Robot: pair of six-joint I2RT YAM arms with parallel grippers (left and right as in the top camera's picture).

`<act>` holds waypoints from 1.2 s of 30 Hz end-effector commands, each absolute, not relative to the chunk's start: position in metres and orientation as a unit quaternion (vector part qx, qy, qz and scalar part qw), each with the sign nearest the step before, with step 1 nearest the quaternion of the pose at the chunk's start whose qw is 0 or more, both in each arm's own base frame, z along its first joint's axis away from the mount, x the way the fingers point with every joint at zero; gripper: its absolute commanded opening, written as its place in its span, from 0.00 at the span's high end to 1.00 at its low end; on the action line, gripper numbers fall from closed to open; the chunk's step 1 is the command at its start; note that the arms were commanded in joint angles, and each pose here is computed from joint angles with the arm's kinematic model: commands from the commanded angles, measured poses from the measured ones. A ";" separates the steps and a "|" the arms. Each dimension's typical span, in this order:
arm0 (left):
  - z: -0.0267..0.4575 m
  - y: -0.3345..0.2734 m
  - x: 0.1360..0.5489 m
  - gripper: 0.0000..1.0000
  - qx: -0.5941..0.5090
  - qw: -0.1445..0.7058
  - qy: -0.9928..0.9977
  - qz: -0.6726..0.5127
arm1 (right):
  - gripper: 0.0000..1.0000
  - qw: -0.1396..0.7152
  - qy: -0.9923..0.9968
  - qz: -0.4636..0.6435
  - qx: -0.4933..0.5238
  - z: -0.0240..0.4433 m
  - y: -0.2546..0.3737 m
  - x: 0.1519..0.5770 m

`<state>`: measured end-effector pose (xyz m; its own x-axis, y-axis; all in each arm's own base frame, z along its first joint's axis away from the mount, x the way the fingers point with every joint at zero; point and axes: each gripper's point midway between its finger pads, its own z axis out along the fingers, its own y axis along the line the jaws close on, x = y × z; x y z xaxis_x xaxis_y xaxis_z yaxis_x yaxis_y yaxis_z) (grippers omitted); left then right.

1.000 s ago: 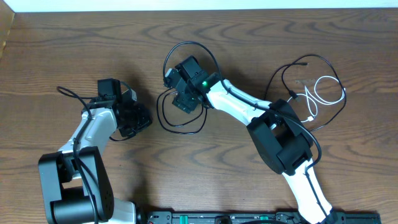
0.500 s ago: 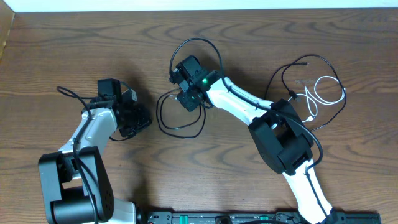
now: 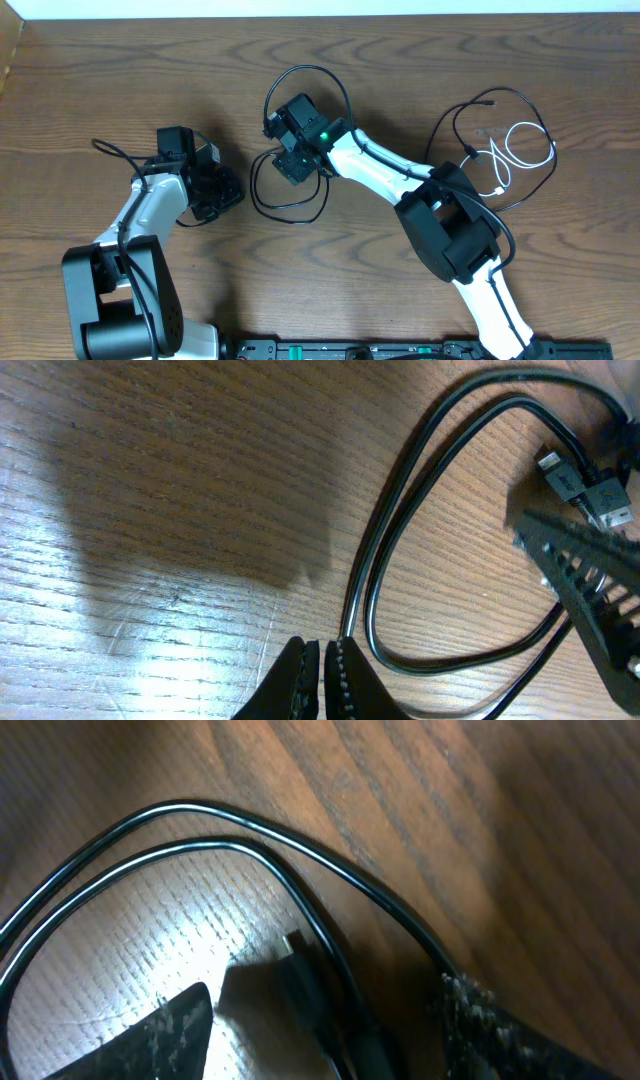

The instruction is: Untangle cables

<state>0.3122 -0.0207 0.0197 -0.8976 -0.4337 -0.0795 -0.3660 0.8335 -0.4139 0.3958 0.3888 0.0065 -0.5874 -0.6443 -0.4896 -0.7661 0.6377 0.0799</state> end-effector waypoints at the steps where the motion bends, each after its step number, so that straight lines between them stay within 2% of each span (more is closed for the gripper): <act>1: 0.016 -0.018 0.309 0.91 -0.218 0.078 0.954 -0.192 | 0.32 0.178 0.888 0.111 -0.409 -0.036 0.374 0.387; 3: 0.016 -0.018 0.309 0.91 -0.218 0.078 0.954 -0.192 | 0.34 0.175 0.889 0.110 -0.409 -0.037 0.373 0.385; 4: 0.016 -0.018 0.309 0.91 -0.218 0.078 0.954 -0.192 | 0.39 0.174 0.889 0.110 -0.409 -0.037 0.372 0.385; 7: 0.016 -0.018 0.309 0.91 -0.218 0.078 0.954 -0.192 | 0.66 0.168 0.890 0.108 -0.409 -0.038 0.371 0.383; 9: 0.016 -0.018 0.309 0.91 -0.218 0.078 0.954 -0.192 | 0.78 0.158 0.892 0.106 -0.410 -0.040 0.368 0.379; 10: 0.016 -0.018 0.309 0.91 -0.218 0.078 0.954 -0.192 | 0.91 0.152 0.893 0.105 -0.410 -0.041 0.366 0.376; 11: 0.016 -0.018 0.309 0.91 -0.218 0.078 0.954 -0.192 | 0.99 0.147 0.894 0.104 -0.411 -0.042 0.365 0.375; 16: 0.016 -0.018 0.309 0.91 -0.218 0.078 0.954 -0.192 | 0.99 0.159 0.893 0.107 -0.407 -0.026 0.364 0.380; 23: 0.016 -0.018 0.309 0.91 -0.218 0.078 0.954 -0.192 | 0.99 0.255 0.872 0.116 -0.401 0.074 0.362 0.407; 30: 0.016 -0.018 0.309 0.91 -0.218 0.078 0.954 -0.192 | 0.99 0.334 0.877 0.030 -0.343 0.164 0.302 0.432; 36: 0.016 -0.018 0.309 0.90 -0.218 0.078 0.954 -0.192 | 0.99 0.343 0.895 -0.051 -0.281 0.196 0.229 0.446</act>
